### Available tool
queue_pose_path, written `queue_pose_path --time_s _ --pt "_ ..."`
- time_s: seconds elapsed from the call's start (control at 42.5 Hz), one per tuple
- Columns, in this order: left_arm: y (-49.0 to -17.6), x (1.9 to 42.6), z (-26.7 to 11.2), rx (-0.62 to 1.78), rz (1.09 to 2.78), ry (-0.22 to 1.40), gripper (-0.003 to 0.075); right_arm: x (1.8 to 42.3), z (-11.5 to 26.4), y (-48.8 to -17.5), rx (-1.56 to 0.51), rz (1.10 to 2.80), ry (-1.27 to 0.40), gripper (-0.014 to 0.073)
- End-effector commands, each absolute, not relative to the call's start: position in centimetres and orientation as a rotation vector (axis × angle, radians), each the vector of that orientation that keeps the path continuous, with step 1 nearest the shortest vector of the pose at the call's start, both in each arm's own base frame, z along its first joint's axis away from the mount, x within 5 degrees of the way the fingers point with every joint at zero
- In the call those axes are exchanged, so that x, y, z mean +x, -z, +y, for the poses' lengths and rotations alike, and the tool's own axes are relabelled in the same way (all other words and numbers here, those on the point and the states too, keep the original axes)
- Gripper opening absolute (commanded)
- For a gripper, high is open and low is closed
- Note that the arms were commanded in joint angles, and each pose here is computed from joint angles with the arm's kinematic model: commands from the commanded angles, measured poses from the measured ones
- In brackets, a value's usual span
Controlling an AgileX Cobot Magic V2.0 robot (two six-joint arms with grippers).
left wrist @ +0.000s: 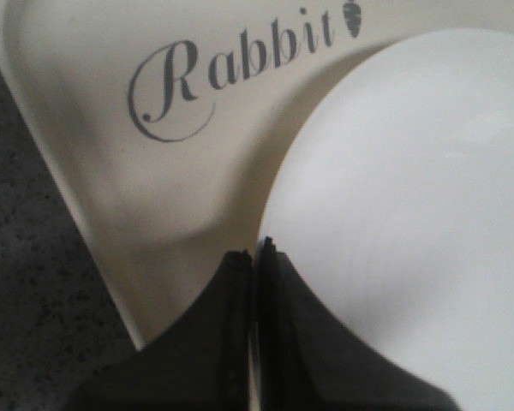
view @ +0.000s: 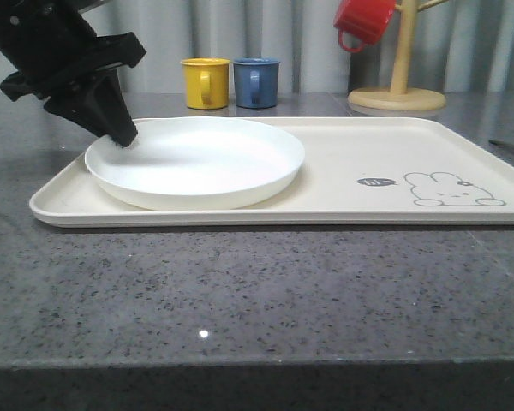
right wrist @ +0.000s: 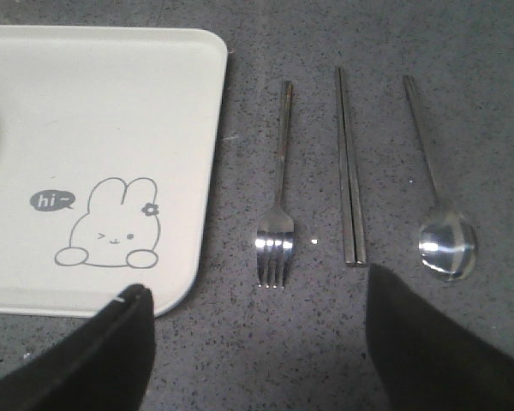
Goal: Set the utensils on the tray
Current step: 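Carry the plate onto the tray and release it with the left gripper, then move the right gripper over the steel fork and grasp it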
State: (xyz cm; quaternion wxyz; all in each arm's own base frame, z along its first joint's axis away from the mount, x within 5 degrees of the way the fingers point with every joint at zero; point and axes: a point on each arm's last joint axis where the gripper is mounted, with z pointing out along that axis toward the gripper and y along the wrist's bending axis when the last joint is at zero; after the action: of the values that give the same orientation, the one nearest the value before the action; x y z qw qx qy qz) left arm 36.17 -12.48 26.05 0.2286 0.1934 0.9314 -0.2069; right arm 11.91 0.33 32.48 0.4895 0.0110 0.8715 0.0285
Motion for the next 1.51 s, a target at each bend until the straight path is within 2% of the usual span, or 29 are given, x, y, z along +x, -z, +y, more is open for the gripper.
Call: queue_pose_path --time_s 0.0,0.118,0.188,0.235,0.471,0.682,0.753,0.847,1.082,1.224,1.482 --pt "-29.0 36.3 -12.4 0.488 2.451 0.576 0.0111 12.3 0.3 -34.1 0.028 2.018 -0.065 0.0542" --pt "-29.0 36.3 -12.4 0.491 2.452 0.575 0.037 12.3 0.3 -34.1 0.028 2.018 -0.065 0.0542" --pt "-29.6 36.0 -12.3 0.498 2.44 0.568 0.0461 12.3 0.3 -34.1 0.028 2.018 -0.065 0.0542" --pt "-30.1 35.8 -12.2 0.504 2.425 0.558 0.0485 12.3 0.3 -34.1 0.028 2.018 -0.065 0.0542" --pt "-34.8 32.1 -12.5 0.638 2.326 0.468 0.0482 12.3 0.3 -34.1 0.028 2.018 -0.065 0.0542" --pt "-38.6 25.7 -14.1 0.787 2.257 0.214 0.0482 12.3 0.3 -34.1 0.028 2.018 -0.065 0.0542" --pt "-39.5 23.3 -14.0 0.773 2.218 0.175 0.0482 12.3 0.3 -34.1 0.028 2.018 -0.065 0.0542" --pt "-40.6 19.8 -13.2 0.754 2.146 0.208 0.0482 12.3 0.3 -34.1 0.028 2.018 -0.065 0.0542" --pt "-40.6 13.5 -9.6 0.681 1.99 0.312 0.0482 12.3 0.3 -34.1 0.028 2.018 -0.065 0.0542" --pt "-39.6 10.9 -7.6 0.647 1.963 0.337 0.0482 12.3 0.3 -34.1 0.028 2.018 -0.065 0.0542" --pt "-38.4 8.8 -6.1 0.635 1.935 0.347 0.0482 12.3 0.3 -34.1 0.028 2.015 -0.065 0.0542"
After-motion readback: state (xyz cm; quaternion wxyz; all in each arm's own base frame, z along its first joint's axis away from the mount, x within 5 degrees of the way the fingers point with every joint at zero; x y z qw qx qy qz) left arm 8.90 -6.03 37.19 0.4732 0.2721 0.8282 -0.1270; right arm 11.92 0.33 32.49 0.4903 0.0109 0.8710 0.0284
